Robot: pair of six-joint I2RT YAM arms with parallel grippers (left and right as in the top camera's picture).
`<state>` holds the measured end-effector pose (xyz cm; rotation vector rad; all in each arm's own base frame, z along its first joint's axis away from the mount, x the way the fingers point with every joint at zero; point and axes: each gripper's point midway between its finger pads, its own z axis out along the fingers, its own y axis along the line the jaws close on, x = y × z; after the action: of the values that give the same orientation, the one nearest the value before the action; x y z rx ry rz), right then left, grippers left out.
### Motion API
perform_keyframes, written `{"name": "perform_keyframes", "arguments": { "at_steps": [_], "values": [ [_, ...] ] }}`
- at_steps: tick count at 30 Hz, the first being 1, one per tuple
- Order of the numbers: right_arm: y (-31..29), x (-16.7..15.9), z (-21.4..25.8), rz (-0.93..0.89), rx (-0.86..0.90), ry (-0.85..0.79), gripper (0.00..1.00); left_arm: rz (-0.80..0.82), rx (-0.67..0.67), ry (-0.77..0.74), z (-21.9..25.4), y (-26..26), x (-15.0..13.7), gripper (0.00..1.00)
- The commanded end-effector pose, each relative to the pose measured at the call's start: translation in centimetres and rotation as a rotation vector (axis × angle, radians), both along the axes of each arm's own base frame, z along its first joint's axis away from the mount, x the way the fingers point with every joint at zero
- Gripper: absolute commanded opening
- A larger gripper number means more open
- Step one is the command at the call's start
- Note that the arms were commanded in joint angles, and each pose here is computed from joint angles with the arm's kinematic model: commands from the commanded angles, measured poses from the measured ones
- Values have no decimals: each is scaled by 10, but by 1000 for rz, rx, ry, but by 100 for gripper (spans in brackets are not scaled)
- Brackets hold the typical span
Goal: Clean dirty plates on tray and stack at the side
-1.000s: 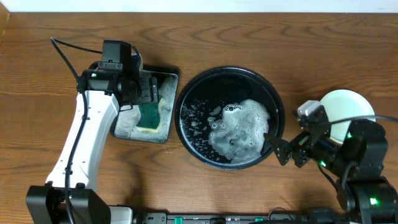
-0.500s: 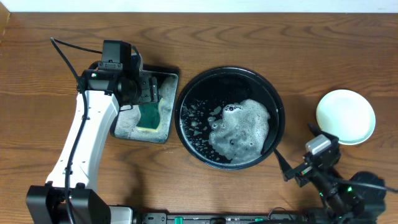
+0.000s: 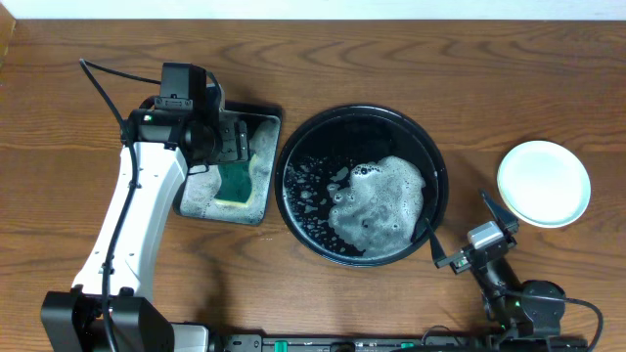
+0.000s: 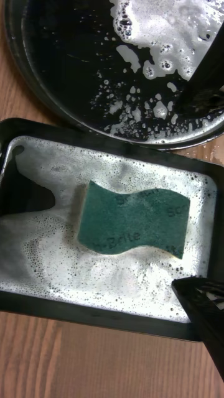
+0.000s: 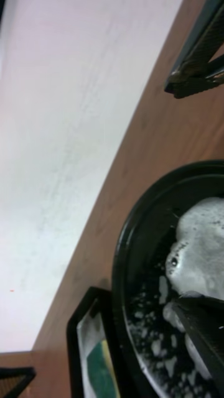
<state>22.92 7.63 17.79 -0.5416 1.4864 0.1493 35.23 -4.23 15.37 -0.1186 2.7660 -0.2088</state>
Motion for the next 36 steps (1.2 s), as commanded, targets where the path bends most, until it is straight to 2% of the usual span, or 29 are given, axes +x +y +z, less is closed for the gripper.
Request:
{"name": "perform_keyframes", "arguments": {
  "at_steps": [1,32,36],
  "values": [
    [-4,2,-4,-21,-11,-11,99,-1,-13,-15,6,-1,4,82],
    [-4,2,-13,-20,-12,29,99,-8,-13,-16,7,-4,3,82],
    [-4,2,-13,-20,-12,29,99,-34,-18,-78,27,-12,-5,82]
  ]
}}
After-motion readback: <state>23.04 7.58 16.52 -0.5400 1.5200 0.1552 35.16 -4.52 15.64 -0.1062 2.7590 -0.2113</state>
